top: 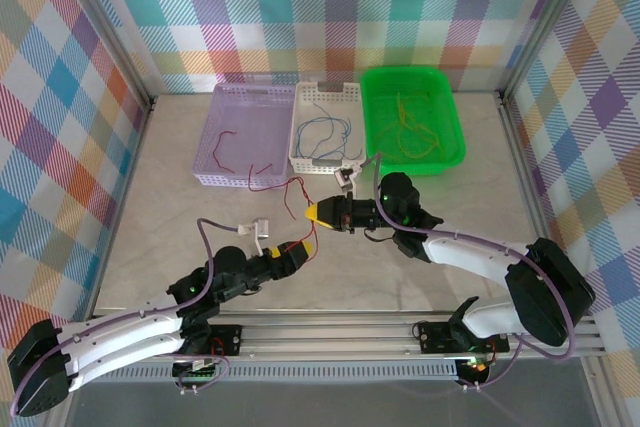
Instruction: Untangle the cables
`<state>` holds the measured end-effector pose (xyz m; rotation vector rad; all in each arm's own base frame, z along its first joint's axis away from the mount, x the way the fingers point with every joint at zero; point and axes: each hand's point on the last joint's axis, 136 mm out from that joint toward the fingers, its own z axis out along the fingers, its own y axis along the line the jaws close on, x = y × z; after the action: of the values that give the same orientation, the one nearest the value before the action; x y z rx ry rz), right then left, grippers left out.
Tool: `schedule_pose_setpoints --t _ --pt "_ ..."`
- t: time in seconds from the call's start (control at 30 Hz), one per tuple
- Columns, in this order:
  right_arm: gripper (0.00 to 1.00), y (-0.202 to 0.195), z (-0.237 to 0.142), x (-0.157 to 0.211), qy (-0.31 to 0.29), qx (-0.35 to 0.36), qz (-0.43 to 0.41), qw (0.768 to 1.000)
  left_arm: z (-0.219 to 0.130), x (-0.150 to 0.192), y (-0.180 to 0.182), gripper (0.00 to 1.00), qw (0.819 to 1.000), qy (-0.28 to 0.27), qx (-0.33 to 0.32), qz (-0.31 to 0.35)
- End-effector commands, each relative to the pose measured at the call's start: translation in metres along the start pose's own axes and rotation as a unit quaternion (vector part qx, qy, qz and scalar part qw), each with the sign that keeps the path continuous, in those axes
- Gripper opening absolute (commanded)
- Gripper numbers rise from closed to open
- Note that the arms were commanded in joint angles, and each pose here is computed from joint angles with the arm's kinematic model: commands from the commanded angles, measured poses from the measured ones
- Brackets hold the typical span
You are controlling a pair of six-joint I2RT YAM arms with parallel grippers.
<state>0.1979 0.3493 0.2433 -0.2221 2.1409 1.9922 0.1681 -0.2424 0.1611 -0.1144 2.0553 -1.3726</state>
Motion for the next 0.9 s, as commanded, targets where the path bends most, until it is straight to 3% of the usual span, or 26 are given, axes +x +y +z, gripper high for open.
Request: schedule_pose_setpoints --t 0.0,0.37,0.5,0.57,0.87 --pt "0.00 0.028 0.003 -0.004 0.007 -0.036 -0.027 0.999 -0.009 -0.009 -0.038 0.89 0.997 -0.014 0.076 0.028" --pt "0.00 0.032 0.016 -0.005 0.025 -0.039 -0.011 0.999 -0.008 0.003 -0.044 0.89 0.994 0.019 0.099 0.038" --pt "0.00 0.035 0.021 -0.004 0.033 -0.038 -0.014 0.999 -0.005 0.006 -0.044 0.83 0.994 0.029 0.093 0.051" --pt "0.00 0.034 0.021 -0.005 0.033 -0.036 -0.013 0.999 -0.005 0.006 -0.045 0.76 0.994 0.029 0.093 0.055" --pt "0.00 0.023 0.025 -0.001 0.040 -0.027 0.000 0.999 -0.009 0.002 -0.041 0.15 0.994 0.014 0.089 0.055"
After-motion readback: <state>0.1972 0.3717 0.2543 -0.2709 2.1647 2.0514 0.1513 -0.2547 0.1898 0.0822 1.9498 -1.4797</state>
